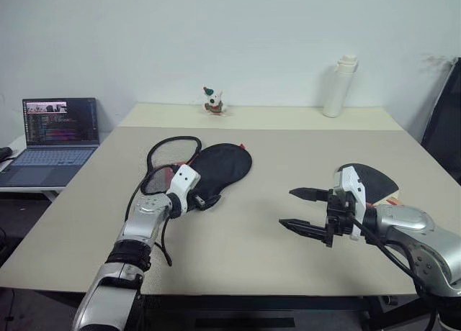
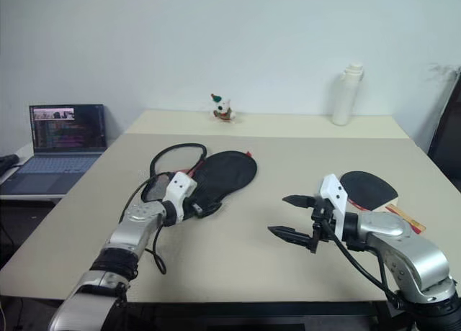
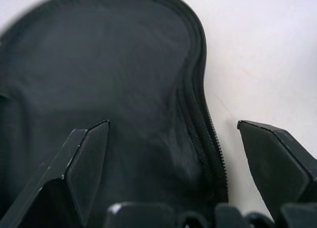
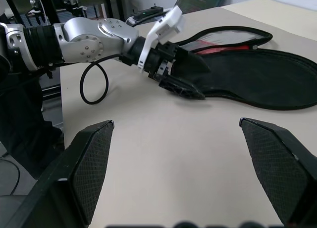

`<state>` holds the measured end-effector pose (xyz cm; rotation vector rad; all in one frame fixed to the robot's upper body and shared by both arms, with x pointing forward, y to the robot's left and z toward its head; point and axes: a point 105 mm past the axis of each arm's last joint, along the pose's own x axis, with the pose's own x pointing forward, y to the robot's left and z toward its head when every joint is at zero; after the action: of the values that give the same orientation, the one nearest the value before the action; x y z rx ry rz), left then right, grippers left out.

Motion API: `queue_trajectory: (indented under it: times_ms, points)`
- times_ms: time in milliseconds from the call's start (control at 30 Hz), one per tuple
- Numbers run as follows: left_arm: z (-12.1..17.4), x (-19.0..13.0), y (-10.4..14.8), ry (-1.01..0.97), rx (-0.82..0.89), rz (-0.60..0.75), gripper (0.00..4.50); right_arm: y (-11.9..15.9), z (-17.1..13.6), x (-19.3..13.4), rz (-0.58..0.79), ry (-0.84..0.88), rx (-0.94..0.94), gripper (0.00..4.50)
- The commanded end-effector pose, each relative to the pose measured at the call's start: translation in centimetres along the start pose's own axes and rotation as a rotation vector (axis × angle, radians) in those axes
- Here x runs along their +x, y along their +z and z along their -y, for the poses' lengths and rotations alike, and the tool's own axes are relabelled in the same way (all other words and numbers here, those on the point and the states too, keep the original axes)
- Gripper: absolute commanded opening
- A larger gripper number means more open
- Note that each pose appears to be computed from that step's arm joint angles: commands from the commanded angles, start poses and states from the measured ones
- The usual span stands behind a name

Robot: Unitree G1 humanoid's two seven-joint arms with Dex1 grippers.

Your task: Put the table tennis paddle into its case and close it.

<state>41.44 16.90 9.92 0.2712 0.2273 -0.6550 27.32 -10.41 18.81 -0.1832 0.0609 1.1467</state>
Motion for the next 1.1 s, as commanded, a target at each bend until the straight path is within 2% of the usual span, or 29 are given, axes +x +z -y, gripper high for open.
queue_trajectory:
  times_ms: [33,267,467,733,833,1100]
  points:
    - [0.1,0.5,1.3,-0.041,0.009,0.037,4.5,1.0,-0.1,0.0,0.03,-0.009,-0.047,4.46]
    - [0.7,-0.2,2.1,-0.144,0.057,0.079,4.5,0.8,-0.1,-0.2,0.035,-0.03,-0.048,4.46]
    - [0.0,-0.3,0.5,-0.107,0.049,-0.008,4.5,0.6,-0.1,-0.4,0.031,-0.039,-0.043,4.46]
    - [1.7,0.5,-0.8,-0.194,0.03,-0.061,4.5,0.6,-0.2,-0.1,0.035,-0.037,-0.041,4.46]
    - [1.9,0.5,-0.9,-0.21,0.03,-0.067,3.94,0.5,-0.2,-0.2,0.033,-0.039,-0.043,4.5]
    - [2.0,0.3,-0.8,-0.199,-0.015,-0.05,1.07,0.7,0.5,-0.7,0.031,-0.08,-0.054,4.5]
